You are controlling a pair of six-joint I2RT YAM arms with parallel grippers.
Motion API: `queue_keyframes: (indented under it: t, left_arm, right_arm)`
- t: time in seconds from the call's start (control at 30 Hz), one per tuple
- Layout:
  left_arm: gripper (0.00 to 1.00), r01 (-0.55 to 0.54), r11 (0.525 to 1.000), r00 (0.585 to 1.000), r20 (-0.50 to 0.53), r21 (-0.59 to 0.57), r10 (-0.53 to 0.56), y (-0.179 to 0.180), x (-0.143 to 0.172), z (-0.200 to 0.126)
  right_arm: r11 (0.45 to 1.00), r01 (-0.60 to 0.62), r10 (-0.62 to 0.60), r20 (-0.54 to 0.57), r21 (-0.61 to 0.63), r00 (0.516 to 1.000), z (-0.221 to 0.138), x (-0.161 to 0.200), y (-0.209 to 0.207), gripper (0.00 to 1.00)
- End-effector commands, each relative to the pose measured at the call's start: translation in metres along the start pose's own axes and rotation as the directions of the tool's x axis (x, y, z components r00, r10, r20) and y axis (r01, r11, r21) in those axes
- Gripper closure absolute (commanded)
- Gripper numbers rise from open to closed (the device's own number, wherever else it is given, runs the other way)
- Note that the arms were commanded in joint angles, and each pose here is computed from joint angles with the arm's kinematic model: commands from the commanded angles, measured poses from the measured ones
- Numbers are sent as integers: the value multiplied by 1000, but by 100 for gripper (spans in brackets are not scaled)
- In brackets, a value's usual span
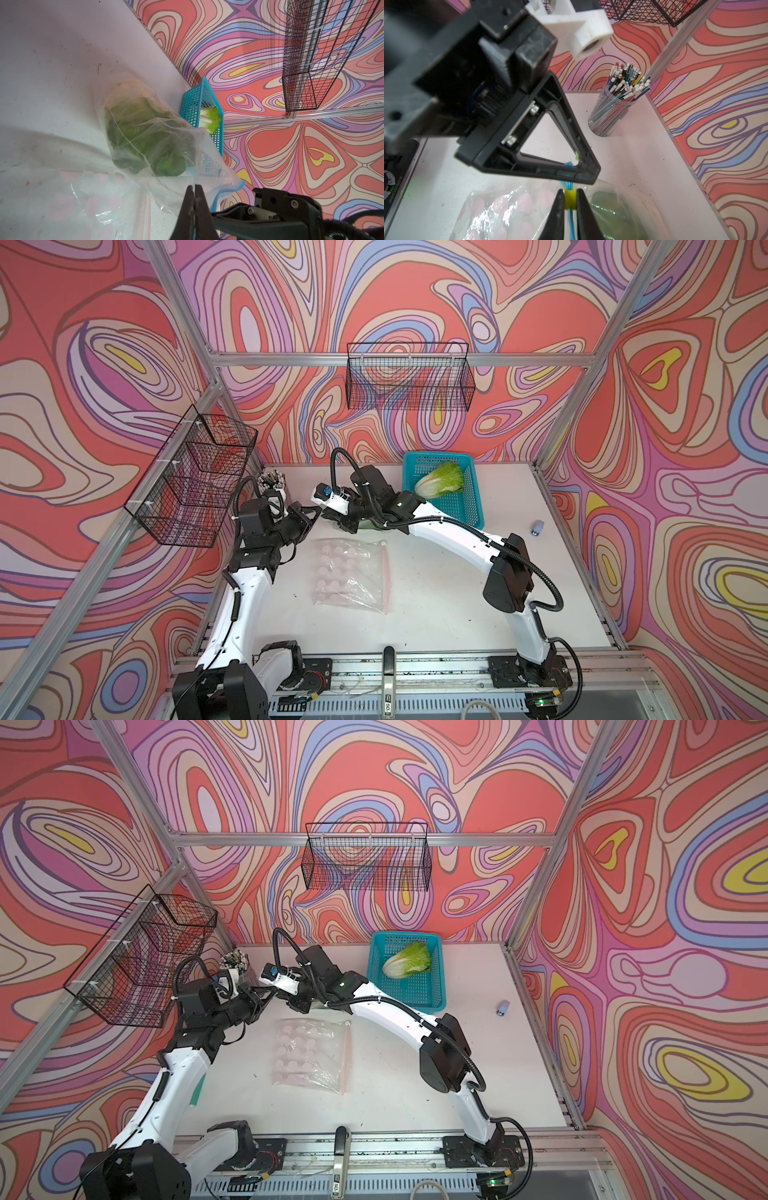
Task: Open the zip-top bag and take out the chinese cabbages
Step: Unzip the zipper on the zipper food storage bag.
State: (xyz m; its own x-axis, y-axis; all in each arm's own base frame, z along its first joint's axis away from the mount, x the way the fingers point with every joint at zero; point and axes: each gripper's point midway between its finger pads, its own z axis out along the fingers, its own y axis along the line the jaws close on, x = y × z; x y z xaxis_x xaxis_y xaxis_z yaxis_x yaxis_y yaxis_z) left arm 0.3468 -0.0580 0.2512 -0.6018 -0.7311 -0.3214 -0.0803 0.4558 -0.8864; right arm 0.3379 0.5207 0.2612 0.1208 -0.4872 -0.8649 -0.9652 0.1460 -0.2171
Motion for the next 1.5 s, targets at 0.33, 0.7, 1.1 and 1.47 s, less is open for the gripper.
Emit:
queue_keyframes:
  t: [0.33, 0.7, 1.1, 1.47]
  left_arm:
    - [100, -37, 998, 999, 16, 42, 36, -12, -6, -2]
    - [100, -29, 998, 987, 153, -58, 38, 2, -19, -17]
    - [100, 8, 997, 980, 198, -82, 9, 11, -26, -16]
    - [100, 10, 994, 974, 226, -106, 15, 14, -35, -17]
  right_arm:
    - [999, 16, -16, 2, -52, 1000, 12, 4, 11, 100]
    - [999, 34, -35, -28, -20, 999, 2, 13, 10, 100]
    - [1000, 22, -22, -53, 14, 998, -10, 23, 3, 100]
    - [999, 4, 0, -87, 53, 996, -24, 37, -5, 100]
